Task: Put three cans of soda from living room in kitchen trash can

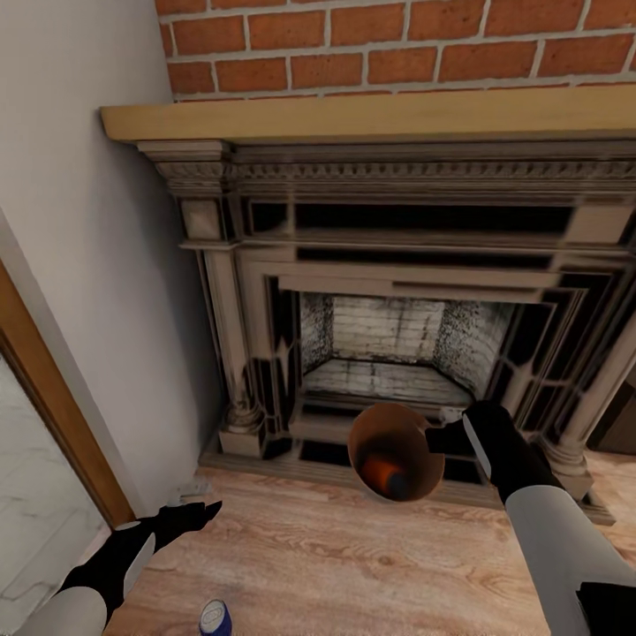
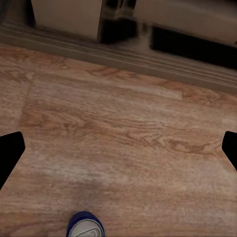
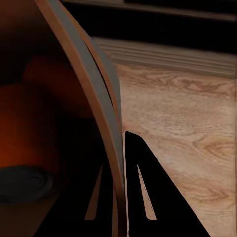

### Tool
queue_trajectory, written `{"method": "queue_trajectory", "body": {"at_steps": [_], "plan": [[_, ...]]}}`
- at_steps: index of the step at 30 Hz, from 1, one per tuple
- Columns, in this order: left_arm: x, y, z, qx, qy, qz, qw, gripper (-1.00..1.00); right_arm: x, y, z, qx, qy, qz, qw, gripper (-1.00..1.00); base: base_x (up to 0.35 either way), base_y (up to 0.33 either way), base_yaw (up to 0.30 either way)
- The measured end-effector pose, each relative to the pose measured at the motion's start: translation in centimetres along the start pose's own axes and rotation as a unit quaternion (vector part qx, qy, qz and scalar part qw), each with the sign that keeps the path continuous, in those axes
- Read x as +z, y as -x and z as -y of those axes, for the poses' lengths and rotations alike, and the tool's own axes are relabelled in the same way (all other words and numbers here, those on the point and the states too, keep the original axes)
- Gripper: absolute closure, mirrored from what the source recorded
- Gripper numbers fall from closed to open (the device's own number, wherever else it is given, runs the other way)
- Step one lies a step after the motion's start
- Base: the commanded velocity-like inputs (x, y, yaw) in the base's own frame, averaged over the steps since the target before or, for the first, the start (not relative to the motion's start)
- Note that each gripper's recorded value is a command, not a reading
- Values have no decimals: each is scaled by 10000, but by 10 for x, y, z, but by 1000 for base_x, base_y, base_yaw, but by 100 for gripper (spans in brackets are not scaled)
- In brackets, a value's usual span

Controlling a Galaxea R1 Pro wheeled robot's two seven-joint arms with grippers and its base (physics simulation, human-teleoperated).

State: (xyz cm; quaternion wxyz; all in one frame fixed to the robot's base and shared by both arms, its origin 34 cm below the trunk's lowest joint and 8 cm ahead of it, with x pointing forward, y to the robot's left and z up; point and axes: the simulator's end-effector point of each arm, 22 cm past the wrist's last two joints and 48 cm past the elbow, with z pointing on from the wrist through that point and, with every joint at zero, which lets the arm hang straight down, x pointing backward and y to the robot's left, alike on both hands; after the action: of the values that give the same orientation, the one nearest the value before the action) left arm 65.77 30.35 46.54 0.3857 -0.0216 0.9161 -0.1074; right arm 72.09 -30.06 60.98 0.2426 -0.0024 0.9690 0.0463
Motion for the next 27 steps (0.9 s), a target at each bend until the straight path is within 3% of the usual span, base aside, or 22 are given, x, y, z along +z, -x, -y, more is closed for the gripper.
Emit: {"method": "queue_trajectory", "body": {"at_steps": [12,27], "plan": [[15,-34,-6,39,13,14,10000,-100,-1,24,9,-44,-106,295,9995,100,0,0,0],[32,-64,-23,40,255,0,9997,-100,22,5,19,-114,-250,293,9992,100,0,0,0]]}}
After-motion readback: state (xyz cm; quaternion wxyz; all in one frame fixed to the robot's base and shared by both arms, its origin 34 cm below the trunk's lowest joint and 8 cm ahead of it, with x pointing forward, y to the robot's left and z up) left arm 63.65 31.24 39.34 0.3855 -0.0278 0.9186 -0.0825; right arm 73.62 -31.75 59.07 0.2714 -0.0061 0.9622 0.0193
